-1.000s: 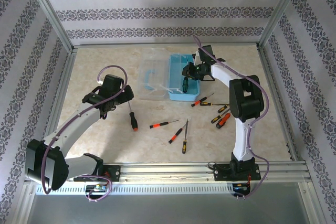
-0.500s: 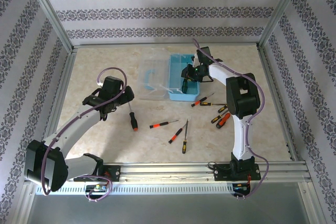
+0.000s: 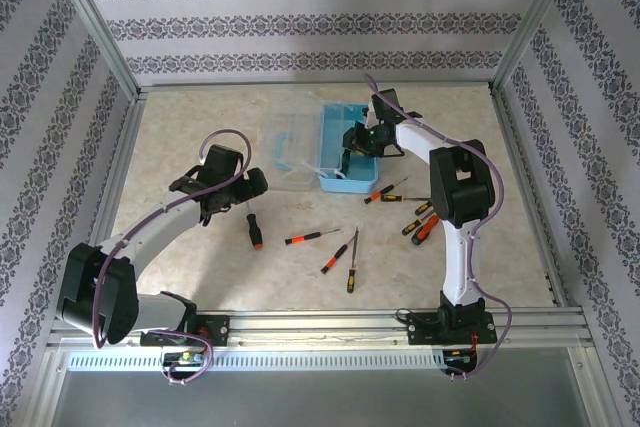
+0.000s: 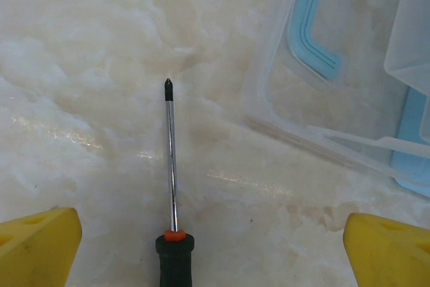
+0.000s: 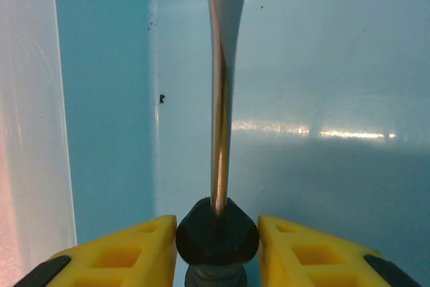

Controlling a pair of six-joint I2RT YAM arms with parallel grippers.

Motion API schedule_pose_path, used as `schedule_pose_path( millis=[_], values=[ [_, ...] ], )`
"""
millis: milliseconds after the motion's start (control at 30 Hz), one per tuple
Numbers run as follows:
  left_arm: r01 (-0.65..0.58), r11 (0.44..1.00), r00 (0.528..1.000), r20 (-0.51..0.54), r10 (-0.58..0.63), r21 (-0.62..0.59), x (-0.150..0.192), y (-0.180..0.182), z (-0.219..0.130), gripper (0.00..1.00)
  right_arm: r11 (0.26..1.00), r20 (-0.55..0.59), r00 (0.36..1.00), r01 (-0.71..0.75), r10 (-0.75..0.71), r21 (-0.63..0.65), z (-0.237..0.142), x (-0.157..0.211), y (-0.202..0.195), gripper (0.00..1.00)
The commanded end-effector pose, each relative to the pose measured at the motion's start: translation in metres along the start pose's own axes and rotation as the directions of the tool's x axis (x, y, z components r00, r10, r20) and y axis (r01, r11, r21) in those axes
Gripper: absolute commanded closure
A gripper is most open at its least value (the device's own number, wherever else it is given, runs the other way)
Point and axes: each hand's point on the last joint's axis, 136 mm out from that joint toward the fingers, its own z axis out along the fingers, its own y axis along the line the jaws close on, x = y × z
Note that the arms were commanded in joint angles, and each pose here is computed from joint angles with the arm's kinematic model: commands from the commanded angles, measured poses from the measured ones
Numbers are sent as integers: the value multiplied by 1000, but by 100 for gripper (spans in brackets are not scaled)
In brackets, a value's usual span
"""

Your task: Pack the tool kit

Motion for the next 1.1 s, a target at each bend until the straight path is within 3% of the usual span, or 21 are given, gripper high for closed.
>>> schedule_pose_path(
  millis=[0,533,867,1067],
  values=[
    [18,999,999,35,-19,29,-12,-5,-8,0,999,54,998,44,-43,-29,-27,-11,28,62],
    [8,1000,1000,-25,-8,-20,2,5,-1,2,988,186,979,105,-82,-116,-101,-25,74,60],
    [-4,999,997,-74,1,-47,24,18,-1,5,980,332,937,159,-110,-124,-142,13,75,59],
    [2,999,994,-111,-8,-50,38,19,4,7,984,367,918,176,-150,-39,-140,49,43,58]
  ],
)
